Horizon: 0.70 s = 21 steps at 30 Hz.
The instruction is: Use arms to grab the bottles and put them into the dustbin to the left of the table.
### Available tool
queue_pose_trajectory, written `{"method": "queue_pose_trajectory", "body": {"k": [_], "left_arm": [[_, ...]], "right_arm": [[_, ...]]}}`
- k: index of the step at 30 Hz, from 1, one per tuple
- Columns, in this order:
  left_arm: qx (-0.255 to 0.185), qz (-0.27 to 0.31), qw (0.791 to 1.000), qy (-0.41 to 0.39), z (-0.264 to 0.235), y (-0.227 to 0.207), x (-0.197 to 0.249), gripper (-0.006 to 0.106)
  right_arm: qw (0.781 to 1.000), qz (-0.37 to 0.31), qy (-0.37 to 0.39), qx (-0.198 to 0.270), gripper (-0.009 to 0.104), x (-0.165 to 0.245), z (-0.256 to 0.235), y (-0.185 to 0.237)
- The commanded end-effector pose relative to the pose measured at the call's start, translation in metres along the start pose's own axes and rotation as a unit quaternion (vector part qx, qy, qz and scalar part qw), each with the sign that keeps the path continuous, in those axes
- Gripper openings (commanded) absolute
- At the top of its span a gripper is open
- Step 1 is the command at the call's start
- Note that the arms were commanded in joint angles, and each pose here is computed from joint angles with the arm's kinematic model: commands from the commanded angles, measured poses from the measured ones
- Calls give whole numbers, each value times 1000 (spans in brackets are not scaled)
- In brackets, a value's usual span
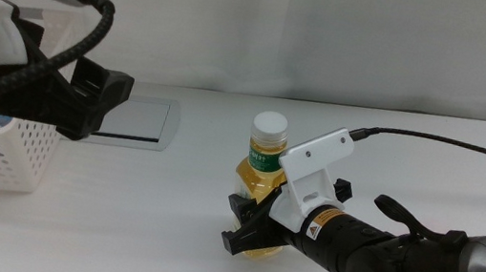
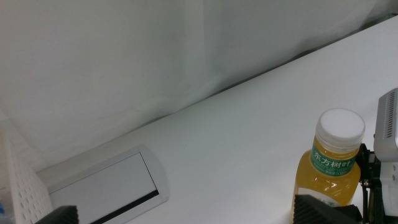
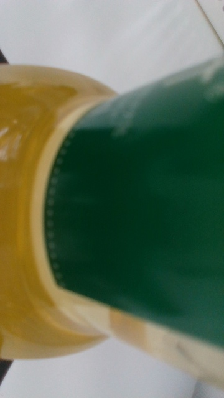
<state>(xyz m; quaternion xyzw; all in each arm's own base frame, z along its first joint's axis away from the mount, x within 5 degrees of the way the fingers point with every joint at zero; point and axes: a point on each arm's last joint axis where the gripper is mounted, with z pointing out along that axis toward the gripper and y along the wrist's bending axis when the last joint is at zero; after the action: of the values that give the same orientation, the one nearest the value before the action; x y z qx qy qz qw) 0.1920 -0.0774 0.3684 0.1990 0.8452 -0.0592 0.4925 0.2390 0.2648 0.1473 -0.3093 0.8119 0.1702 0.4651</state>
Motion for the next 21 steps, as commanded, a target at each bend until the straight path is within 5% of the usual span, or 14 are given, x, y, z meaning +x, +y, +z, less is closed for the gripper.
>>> {"method": "queue_pose_trajectory", "body": {"k": [1, 2, 3, 7, 21], "left_arm": [[5, -4, 1000, -3, -2, -2, 0, 89], [5, -3, 1000, -3, -2, -2, 0, 89], [5, -3, 1000, -3, -2, -2, 0, 89], [5, -3, 1000, -3, -2, -2, 0, 89], [5, -1, 1000, -7, -2, -2, 0, 87]], "right_arm": [[1000, -6, -23, 2, -2, -7, 0, 1], [1000, -6, -24, 1, 8, -8, 0, 1], [1000, -5, -22, -1, 38, -10, -3, 1], [1000, 8, -10, -1, 103, -14, -10, 0], [997, -11, 56, -49, 103, -58, -96, -21]]}}
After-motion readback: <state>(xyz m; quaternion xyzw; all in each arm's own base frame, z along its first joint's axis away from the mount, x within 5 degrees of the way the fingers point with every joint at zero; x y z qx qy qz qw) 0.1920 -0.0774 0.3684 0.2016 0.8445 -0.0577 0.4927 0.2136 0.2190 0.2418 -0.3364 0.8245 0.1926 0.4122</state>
